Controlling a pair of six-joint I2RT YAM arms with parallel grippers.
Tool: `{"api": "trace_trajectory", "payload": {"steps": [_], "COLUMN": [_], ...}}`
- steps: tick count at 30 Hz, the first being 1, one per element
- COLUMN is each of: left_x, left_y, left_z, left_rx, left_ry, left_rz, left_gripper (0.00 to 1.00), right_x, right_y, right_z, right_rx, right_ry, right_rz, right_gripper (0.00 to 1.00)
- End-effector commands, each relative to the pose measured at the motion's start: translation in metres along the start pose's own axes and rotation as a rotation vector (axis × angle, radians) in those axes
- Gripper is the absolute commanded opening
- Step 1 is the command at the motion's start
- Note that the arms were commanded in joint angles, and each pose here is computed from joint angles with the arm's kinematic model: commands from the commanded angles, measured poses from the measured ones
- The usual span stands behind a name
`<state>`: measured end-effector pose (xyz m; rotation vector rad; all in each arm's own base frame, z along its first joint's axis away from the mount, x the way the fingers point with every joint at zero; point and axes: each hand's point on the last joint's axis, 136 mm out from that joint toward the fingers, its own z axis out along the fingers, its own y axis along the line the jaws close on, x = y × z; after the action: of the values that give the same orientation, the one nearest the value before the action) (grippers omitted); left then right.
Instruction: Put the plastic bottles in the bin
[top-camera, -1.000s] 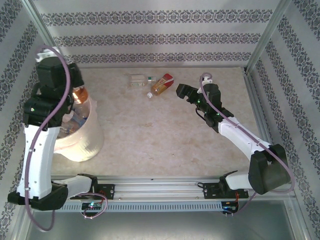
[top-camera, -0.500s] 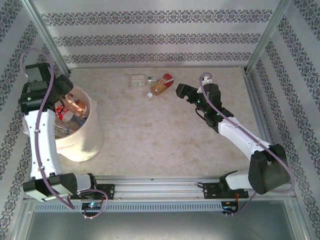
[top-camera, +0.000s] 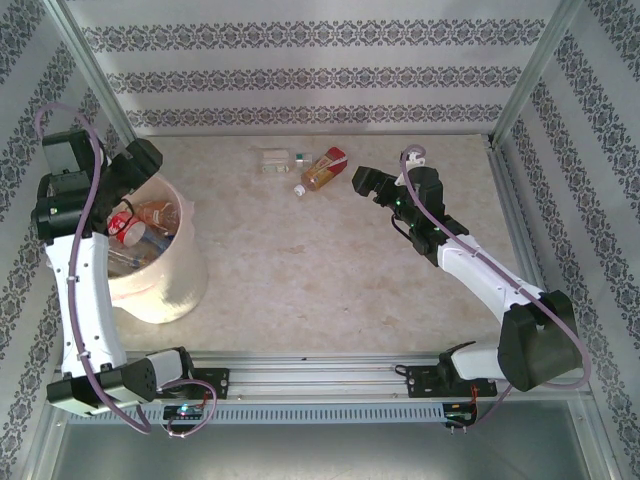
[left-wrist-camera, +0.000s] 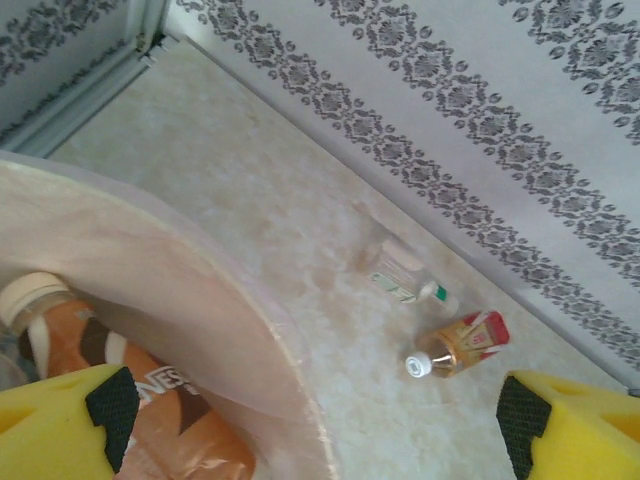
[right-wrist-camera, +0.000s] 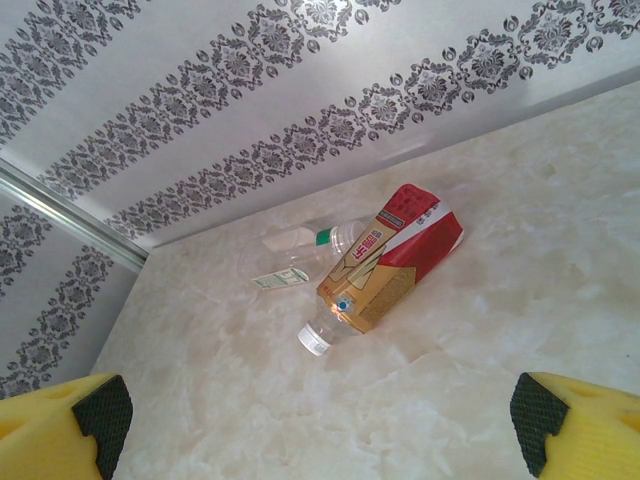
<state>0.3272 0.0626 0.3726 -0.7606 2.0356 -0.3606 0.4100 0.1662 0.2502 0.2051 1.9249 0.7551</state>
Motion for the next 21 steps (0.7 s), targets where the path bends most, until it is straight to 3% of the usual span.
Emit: {"api": "trace_trajectory", "payload": {"steps": [1,4,12,21], "left_x": [0.017,0.021,0.004,0.017], "left_y": [0.009,0.008,-0.017,-0.093], "left_z": [0.026,0.029,-0.006,-0.022], "left_rx": [0.007,0.023,0.069,0.143], "left_ry": [0.079,0.085,-0.011,-0.049], "left_rz": [-0.066,-0.075,-0.006,0.227], "left_gripper": [0.94,0.95,1.0,1.0], "right_x": [-0.014,-0.013,-0.016,-0.027], "right_y": [0.009,0.009,-0.002,-0.019], "right_z": [-0.005,-0.006,-0.012,-0.029], "right_rx": [-0.036,-0.037,0.012,0.096], "right_ry": [-0.039,-0.037,-0.074,-0.164], "right_rz": [0.005,0.01,0.034,0.031], "right_gripper": [0.98,0.98,0.98,0.98]}}
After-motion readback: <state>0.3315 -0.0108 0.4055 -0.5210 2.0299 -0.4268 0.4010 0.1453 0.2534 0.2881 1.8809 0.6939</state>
